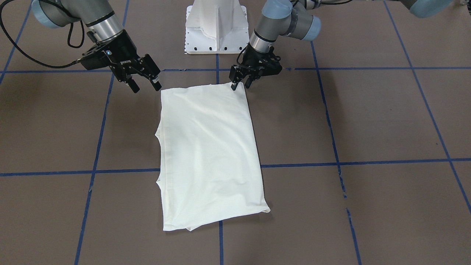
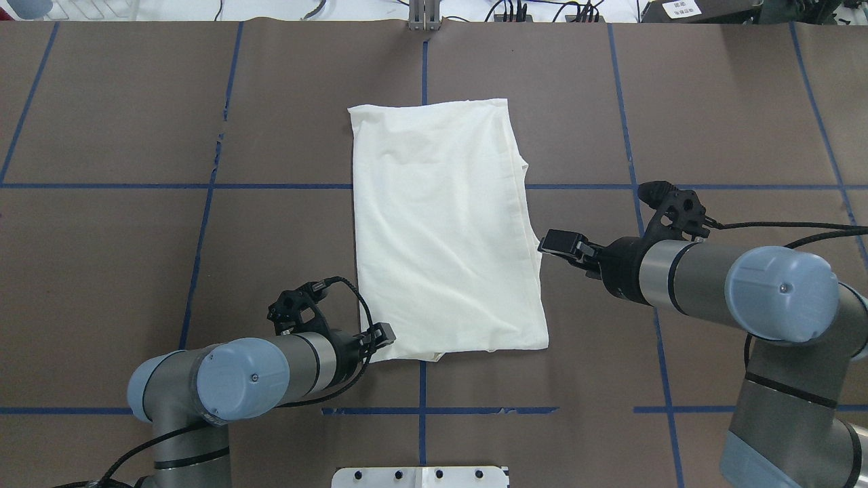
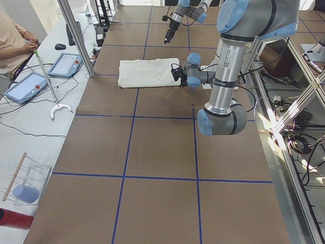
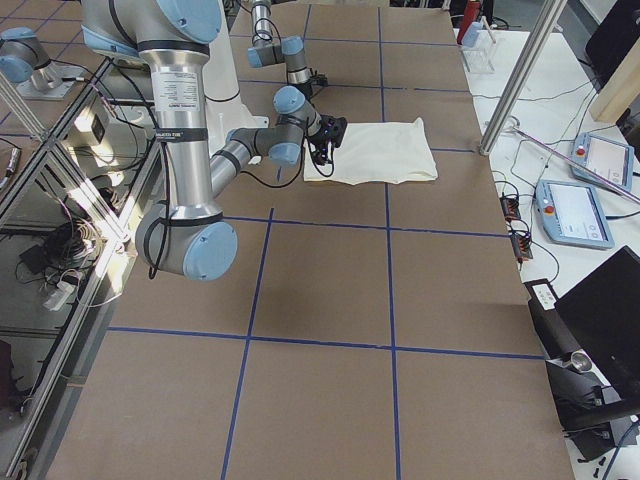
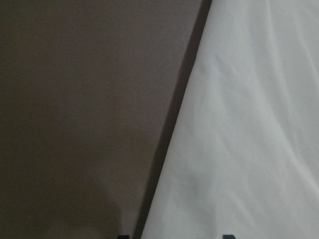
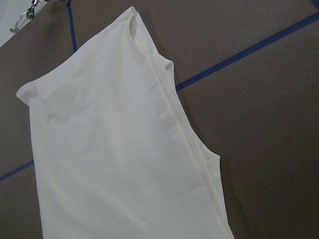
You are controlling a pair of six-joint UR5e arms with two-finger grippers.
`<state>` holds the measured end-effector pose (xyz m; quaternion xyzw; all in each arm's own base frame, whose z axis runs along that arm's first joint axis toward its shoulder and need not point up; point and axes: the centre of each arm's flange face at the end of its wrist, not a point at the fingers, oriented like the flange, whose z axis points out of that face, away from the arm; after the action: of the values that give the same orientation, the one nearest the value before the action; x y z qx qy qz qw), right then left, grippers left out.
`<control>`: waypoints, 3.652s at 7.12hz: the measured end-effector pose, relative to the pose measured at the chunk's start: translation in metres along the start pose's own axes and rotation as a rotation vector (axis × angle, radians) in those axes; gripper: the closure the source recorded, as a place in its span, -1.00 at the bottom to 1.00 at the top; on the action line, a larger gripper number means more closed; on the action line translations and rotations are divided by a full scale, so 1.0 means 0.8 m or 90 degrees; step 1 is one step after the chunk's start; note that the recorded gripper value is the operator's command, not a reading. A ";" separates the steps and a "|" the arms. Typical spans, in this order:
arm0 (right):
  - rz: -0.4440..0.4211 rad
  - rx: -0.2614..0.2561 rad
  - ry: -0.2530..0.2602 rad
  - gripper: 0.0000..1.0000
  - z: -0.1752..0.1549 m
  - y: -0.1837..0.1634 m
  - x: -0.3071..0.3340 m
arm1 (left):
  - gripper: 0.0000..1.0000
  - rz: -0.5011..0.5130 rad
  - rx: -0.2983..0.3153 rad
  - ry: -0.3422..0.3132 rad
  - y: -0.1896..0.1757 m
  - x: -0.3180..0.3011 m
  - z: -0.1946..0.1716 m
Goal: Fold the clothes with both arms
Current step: 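Lower the left gripper onto one near corner while the right approaches the other, then grasp the two near shirt corners with both grippers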
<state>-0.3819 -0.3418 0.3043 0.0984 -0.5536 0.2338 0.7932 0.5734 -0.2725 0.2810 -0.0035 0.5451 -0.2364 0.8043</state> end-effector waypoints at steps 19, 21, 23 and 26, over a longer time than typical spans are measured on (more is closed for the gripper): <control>0.178 0.082 0.209 -0.73 0.111 0.170 -0.044 | 1.00 0.007 0.004 0.031 0.008 0.020 -0.018; 0.182 0.091 0.216 -0.73 0.128 0.177 -0.044 | 1.00 0.007 0.004 0.031 0.008 0.020 -0.018; 0.183 0.096 0.223 -0.73 0.138 0.180 -0.043 | 1.00 0.008 0.004 0.030 0.008 0.020 -0.018; 0.182 0.099 0.229 -0.64 0.150 0.183 -0.044 | 1.00 0.008 0.004 0.031 0.008 0.020 -0.018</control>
<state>-0.5616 -0.2732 0.3005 0.0365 -0.3923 0.3992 0.8279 0.5678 -0.2690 0.2594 0.0081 0.5640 -0.2328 0.7922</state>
